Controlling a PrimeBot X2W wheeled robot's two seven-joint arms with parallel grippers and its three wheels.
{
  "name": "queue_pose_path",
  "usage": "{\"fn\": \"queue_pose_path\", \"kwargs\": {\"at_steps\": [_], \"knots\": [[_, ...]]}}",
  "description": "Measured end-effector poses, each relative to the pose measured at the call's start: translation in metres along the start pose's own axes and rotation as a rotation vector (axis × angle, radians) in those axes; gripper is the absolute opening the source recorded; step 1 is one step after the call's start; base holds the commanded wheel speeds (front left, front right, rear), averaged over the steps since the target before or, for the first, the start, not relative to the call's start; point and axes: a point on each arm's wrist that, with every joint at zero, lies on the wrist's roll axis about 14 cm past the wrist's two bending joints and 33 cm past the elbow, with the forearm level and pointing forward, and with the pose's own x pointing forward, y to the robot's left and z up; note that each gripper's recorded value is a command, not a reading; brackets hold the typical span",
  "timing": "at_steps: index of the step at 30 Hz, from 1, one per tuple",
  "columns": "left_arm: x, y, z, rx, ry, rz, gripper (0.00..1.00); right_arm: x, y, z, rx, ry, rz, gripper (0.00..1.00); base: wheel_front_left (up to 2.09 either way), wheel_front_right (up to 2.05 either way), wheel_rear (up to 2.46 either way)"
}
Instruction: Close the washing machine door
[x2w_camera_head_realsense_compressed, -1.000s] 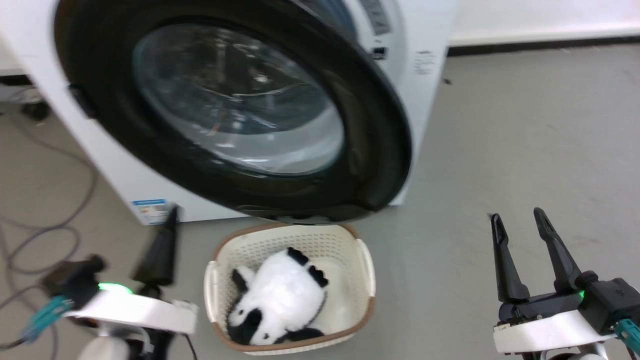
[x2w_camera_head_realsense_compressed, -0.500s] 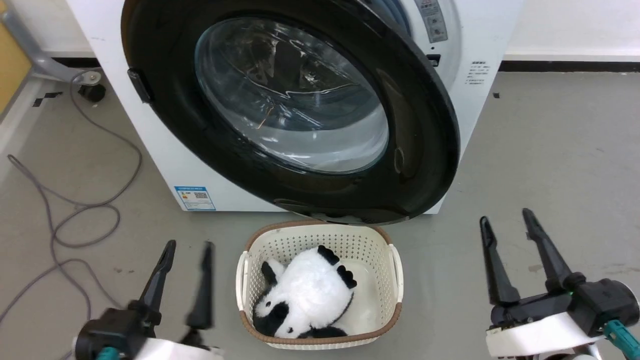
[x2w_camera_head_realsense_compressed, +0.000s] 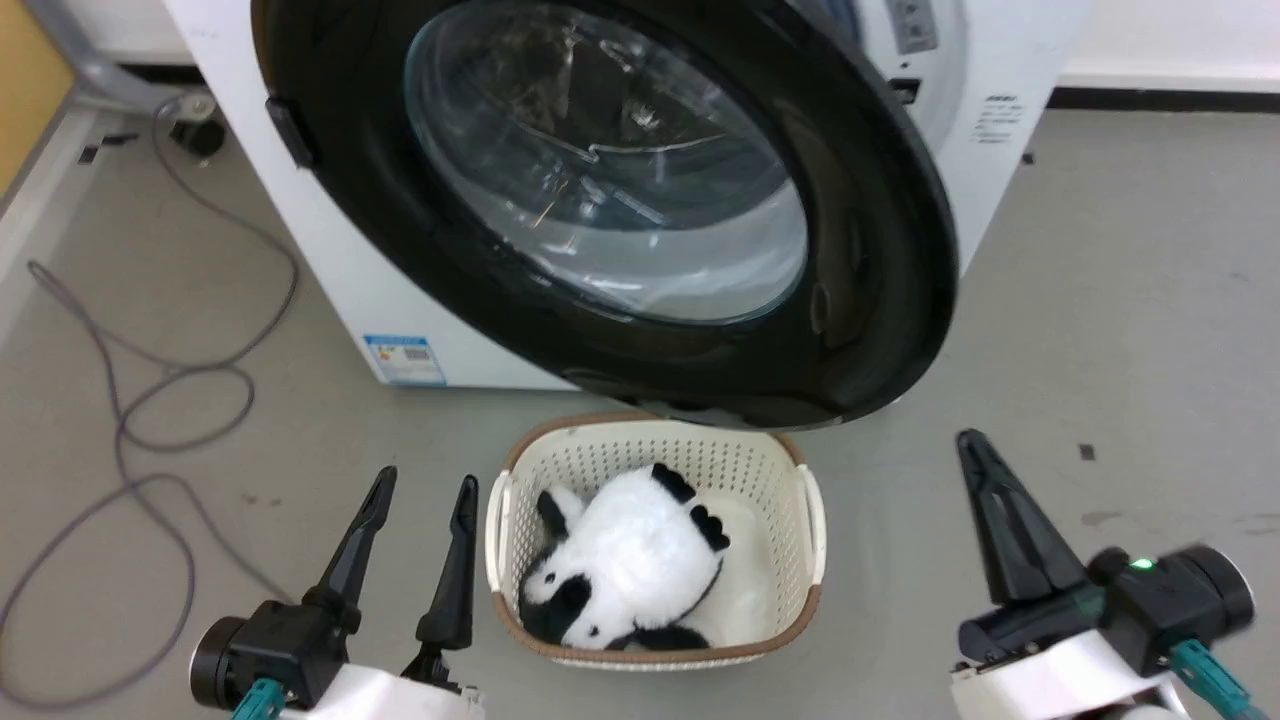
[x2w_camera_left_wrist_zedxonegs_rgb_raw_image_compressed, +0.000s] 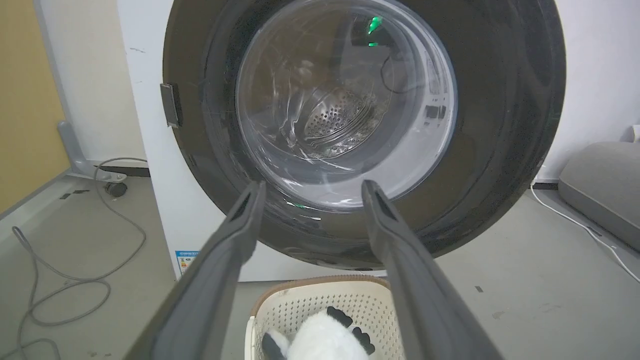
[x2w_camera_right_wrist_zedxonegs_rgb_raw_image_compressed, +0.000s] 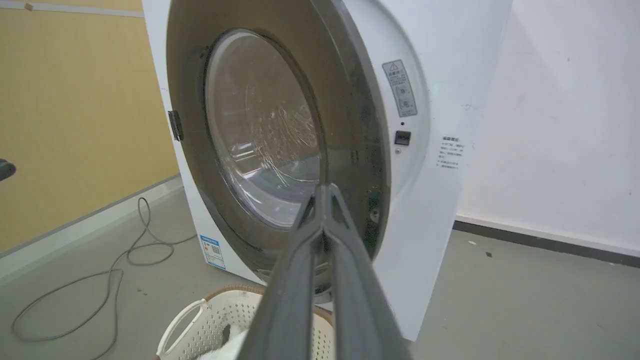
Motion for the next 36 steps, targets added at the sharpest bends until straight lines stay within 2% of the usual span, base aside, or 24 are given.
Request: {"fn": "queue_pose_path", "kwargs": {"at_steps": [6,12,24,36], "knots": [[0.008,0.006,-0.009,-0.004,0.02,0.018,1.0,0.025,0.025,-0.015,-0.052,0.026,0.175,0.0,0.0,0.0,0.0],[0.019,0.016,-0.017,-0.002,0.033,0.043,1.0,0.065,0.014,-0.031,-0.093,0.048,0.252,0.0,0.0,0.0,0.0],[0.033,0.035,-0.033,0.008,0.064,0.091,1.0,0.15,-0.022,-0.062,-0.15,0.124,0.288,0.0,0.0,0.0,0.0],[0.05,0.043,-0.053,-0.008,0.096,0.108,1.0,0.219,-0.062,-0.072,-0.138,0.146,0.213,0.0,0.0,0.0,0.0]]}}
